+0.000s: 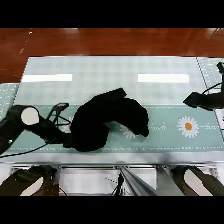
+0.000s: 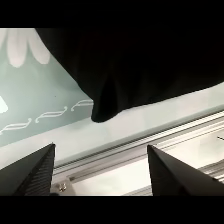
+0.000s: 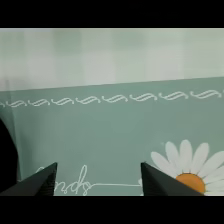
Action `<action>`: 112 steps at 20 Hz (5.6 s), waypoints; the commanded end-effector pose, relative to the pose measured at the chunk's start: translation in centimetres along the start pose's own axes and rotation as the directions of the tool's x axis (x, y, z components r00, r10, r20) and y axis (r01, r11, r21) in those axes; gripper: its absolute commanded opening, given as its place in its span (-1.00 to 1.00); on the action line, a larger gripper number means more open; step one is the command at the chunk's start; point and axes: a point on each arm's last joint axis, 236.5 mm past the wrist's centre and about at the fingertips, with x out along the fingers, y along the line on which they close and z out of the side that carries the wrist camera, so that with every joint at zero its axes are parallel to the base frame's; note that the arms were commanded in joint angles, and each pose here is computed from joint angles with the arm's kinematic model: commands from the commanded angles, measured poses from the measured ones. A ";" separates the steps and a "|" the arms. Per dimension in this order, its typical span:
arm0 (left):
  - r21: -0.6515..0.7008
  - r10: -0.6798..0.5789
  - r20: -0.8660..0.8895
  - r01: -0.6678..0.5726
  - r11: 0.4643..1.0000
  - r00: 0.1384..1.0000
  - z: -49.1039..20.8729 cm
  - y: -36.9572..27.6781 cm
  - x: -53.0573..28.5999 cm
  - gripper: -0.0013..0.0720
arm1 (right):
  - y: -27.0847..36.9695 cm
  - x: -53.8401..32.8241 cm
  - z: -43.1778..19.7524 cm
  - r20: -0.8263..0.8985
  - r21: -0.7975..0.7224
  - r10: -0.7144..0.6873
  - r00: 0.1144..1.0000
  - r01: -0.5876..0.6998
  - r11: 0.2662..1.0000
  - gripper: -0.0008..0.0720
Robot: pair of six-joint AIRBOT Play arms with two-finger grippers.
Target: Fold the shirts.
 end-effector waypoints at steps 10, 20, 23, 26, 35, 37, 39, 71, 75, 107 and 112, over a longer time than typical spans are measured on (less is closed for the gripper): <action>-0.122 -0.134 0.107 0.147 0.982 0.985 3.3 -0.9 6.0 0.65 | 2.2 1.4 -1.7 -0.023 0.051 0.133 0.991 -0.132 0.990 0.72; -0.117 -0.145 0.067 0.152 0.982 0.987 3.0 -0.9 7.1 -0.91 | 7.0 4.7 -9.2 -0.185 0.201 0.364 0.913 -0.328 0.923 0.69; -0.111 -0.146 0.076 0.154 0.982 0.986 3.1 -1.0 6.8 -0.91 | 9.7 7.1 -11.6 -0.193 0.223 0.404 0.894 -0.361 0.905 0.69; -0.100 -0.150 0.088 0.158 0.982 0.985 3.1 -1.2 6.3 -0.91 | 11.7 9.2 -11.9 -0.151 0.230 0.396 0.906 -0.358 0.905 0.69; -0.041 -0.163 0.196 0.174 0.984 0.967 5.5 -2.4 3.1 -0.91 | 17.8 13.9 -15.7 -0.252 0.293 0.449 0.857 -0.375 0.880 0.05; -0.022 -0.167 0.221 0.177 0.984 0.961 6.4 -2.9 1.9 -0.91 | 18.3 13.0 -15.2 -0.254 0.275 0.474 0.843 -0.407 0.871 -0.92; 0.011 -0.176 0.259 0.179 0.984 0.950 7.8 -3.6 -0.2 -0.91 | 19.4 10.4 -13.1 -0.224 0.216 0.528 0.819 -0.486 0.847 -0.92; 0.028 0.053 0.804 -0.127 0.992 0.592 2.8 -2.4 -35.1 -0.91 | 7.1 -18.9 -3.8 0.013 -0.199 -0.063 0.998 0.064 0.978 -0.92; -0.017 0.035 0.696 -0.033 0.999 0.717 5.8 0.6 -27.9 -0.91 | 6.8 -11.3 -6.3 -0.205 -0.178 -0.025 0.978 -0.012 0.984 -0.92; -0.273 -0.270 0.304 0.355 0.894 0.914 4.9 6.3 -3.9 0.95 | 4.9 2.8 -6.7 -0.154 0.206 0.395 0.906 -0.361 0.909 0.59; -0.242 -0.284 0.326 0.370 0.897 0.902 5.8 5.8 -1.8 0.96 | 6.0 3.9 -7.0 -0.102 0.246 0.450 0.887 -0.416 0.875 0.59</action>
